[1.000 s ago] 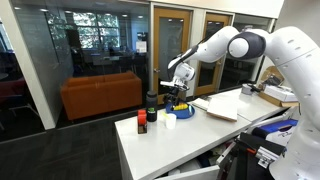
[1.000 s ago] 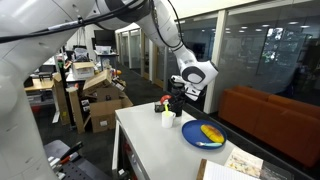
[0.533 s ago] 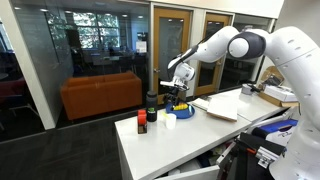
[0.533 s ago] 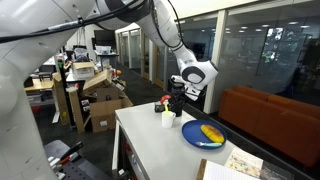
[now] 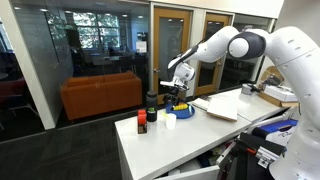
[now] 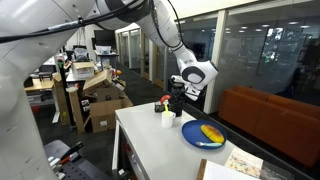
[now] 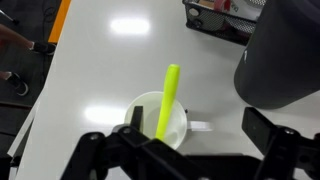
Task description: Pick up the pen from the cup and put it on the table
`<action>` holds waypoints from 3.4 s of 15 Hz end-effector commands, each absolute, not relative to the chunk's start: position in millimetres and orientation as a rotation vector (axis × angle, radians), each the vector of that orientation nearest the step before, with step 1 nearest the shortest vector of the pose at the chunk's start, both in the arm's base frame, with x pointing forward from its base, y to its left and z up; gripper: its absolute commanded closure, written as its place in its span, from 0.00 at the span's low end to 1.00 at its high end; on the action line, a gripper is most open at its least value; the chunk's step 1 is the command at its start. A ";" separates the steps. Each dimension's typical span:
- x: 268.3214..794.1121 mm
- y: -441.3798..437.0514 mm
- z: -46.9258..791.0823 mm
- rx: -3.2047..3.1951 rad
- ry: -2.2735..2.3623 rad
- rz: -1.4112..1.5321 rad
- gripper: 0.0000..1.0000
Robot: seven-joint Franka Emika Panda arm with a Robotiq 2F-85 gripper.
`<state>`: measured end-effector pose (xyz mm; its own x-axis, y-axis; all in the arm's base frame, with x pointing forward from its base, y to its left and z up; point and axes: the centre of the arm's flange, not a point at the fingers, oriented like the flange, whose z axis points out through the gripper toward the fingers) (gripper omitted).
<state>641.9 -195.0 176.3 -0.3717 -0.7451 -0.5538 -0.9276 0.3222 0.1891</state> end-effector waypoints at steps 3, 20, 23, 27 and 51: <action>641.9 -195.0 176.3 -1.488 2.228 0.688 0.00; 650.1 -170.7 161.4 -1.351 2.286 0.719 0.00; 647.6 -166.4 160.1 -1.330 2.285 0.742 0.00; 643.1 -154.5 155.4 -1.324 2.281 0.775 0.00; 632.2 -135.3 153.9 -1.355 2.284 0.789 0.97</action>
